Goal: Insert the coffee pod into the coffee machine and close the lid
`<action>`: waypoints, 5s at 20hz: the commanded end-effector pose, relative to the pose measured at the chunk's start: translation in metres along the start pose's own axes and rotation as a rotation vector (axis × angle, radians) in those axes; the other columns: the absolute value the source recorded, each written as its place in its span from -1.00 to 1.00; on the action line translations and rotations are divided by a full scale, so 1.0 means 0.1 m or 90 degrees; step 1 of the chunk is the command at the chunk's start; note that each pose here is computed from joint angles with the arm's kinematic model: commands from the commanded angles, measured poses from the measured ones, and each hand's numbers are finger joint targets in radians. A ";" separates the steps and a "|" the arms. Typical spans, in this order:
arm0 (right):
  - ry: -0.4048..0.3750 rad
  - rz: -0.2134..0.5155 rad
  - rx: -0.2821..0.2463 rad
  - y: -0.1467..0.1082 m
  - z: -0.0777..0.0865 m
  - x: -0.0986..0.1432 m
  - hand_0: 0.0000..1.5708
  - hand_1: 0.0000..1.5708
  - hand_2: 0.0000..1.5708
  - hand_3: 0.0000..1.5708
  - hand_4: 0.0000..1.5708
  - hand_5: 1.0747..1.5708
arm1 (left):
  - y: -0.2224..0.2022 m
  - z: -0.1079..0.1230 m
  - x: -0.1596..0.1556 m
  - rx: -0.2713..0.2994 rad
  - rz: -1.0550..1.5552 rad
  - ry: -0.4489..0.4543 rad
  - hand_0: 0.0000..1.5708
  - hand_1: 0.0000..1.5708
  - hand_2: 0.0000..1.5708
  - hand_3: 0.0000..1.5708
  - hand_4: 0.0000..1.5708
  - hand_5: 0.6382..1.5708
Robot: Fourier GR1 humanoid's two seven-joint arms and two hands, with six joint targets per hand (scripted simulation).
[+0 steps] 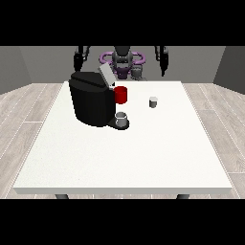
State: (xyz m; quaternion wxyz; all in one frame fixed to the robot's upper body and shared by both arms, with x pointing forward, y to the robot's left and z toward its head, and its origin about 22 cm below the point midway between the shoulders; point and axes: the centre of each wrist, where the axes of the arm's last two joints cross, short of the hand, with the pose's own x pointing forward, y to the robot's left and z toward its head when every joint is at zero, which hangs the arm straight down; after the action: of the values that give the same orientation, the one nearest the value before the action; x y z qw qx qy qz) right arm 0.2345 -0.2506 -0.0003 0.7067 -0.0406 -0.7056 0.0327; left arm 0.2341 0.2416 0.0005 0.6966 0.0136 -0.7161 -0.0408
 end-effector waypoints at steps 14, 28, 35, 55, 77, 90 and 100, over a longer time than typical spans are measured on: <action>-0.076 0.076 -0.059 0.42 -0.22 0.22 -1.00 -1.00 -1.00 -1.00 -1.00 1.00 | 0.70 -0.62 0.48 -0.101 -0.369 0.018 -1.00 -1.00 -1.00 -1.00 -1.00 1.00; -0.066 0.067 -0.020 0.42 -0.38 0.31 -1.00 -1.00 -1.00 -1.00 -1.00 1.00 | 0.91 -0.96 0.13 -0.137 -0.497 0.098 -1.00 -1.00 -1.00 -1.00 -1.00 1.00; -0.086 0.049 -0.020 0.69 -0.58 0.45 -1.00 -1.00 -1.00 -1.00 -1.00 1.00 | 0.82 -1.31 0.32 -0.076 -0.561 0.026 -0.03 -0.03 0.12 -0.21 -1.00 1.00; 0.010 0.046 -0.015 0.42 -0.66 -0.07 -1.00 -1.00 -1.00 -1.00 -1.00 1.00 | 0.49 -1.26 -0.17 -0.241 -0.791 0.121 -0.03 -0.03 0.25 0.09 -0.49 1.00; 0.099 0.108 -0.046 0.46 -0.51 -0.60 -1.00 -1.00 -1.00 -1.00 -1.00 1.00 | -0.25 -1.89 0.89 -0.318 -0.659 0.004 0.81 0.81 0.79 0.71 -0.29 1.00; 0.021 0.072 0.021 0.66 -0.75 0.01 -1.00 -1.00 -1.00 -1.00 -1.00 1.00 | 0.23 -2.14 1.61 -0.260 -0.619 -0.008 0.22 0.22 0.48 0.73 -0.34 1.00; -0.055 0.090 0.003 0.50 -0.83 0.22 -1.00 -1.00 -1.00 -1.00 -1.00 1.00 | 0.34 -2.26 2.24 -0.180 -0.621 -0.037 0.53 0.53 0.61 0.61 -0.38 1.00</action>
State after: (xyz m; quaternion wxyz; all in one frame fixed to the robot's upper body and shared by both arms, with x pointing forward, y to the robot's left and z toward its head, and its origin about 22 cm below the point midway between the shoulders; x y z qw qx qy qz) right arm 0.3192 -0.1903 0.0122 0.6864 -0.0854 -0.7174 0.0832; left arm 0.4529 0.2442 0.2154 0.5703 0.2367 -0.6295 -0.4715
